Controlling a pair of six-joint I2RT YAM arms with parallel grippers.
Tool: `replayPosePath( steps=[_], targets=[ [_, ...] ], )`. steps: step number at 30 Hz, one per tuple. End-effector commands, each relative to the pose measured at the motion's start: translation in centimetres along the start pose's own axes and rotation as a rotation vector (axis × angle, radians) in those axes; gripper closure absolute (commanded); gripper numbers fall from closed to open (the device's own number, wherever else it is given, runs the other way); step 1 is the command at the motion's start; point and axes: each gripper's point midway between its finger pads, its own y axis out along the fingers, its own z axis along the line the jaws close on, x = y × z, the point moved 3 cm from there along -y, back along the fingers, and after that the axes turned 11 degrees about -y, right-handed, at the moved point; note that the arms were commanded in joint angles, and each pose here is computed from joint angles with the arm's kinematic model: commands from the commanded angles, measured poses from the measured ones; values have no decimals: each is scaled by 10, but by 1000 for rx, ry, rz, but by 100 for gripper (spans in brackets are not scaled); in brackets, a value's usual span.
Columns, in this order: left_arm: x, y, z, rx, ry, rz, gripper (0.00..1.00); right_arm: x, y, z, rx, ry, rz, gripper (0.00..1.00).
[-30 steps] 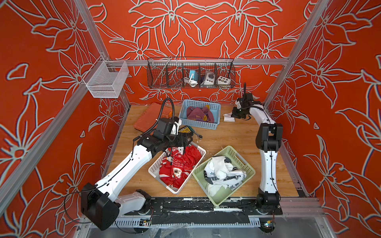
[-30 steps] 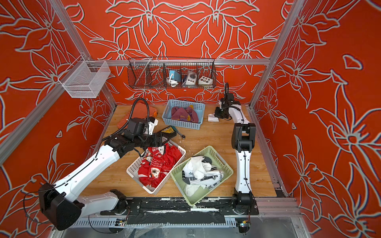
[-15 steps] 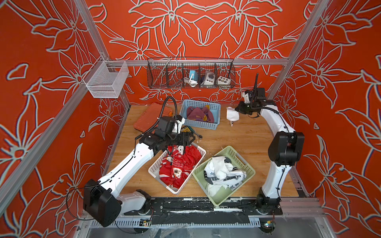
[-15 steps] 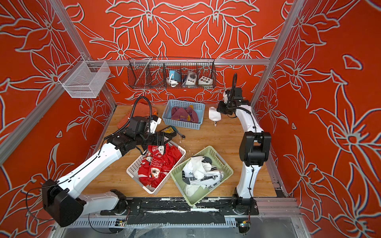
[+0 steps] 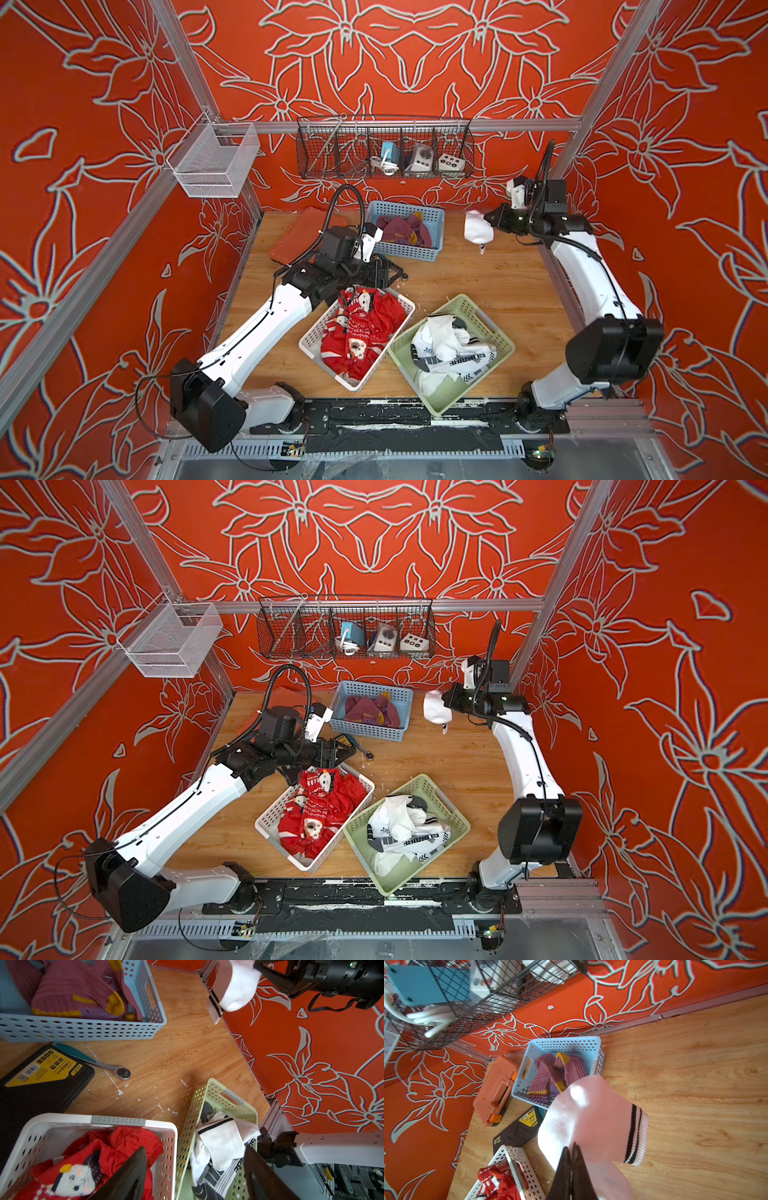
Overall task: Sort the socks into the basket by color
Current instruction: Place the sock in the bin.
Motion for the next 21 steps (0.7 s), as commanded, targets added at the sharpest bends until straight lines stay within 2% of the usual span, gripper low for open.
replayPosePath(
  steps=[1, 6, 11, 21],
  targets=[
    [3, -4, -12, -34, 43, -6, 30, -4, -27, 22, 36, -7, -43, 100],
    [-5, 3, -17, -46, 36, 24, 33, -24, -59, 39, 52, -6, -54, 100],
    [-15, 10, -30, -55, 38, 50, 31, -47, -89, 58, 83, 6, -58, 100],
    [-29, 18, -74, -112, 63, 70, 29, -104, -134, 89, 146, 29, 2, 100]
  ],
)
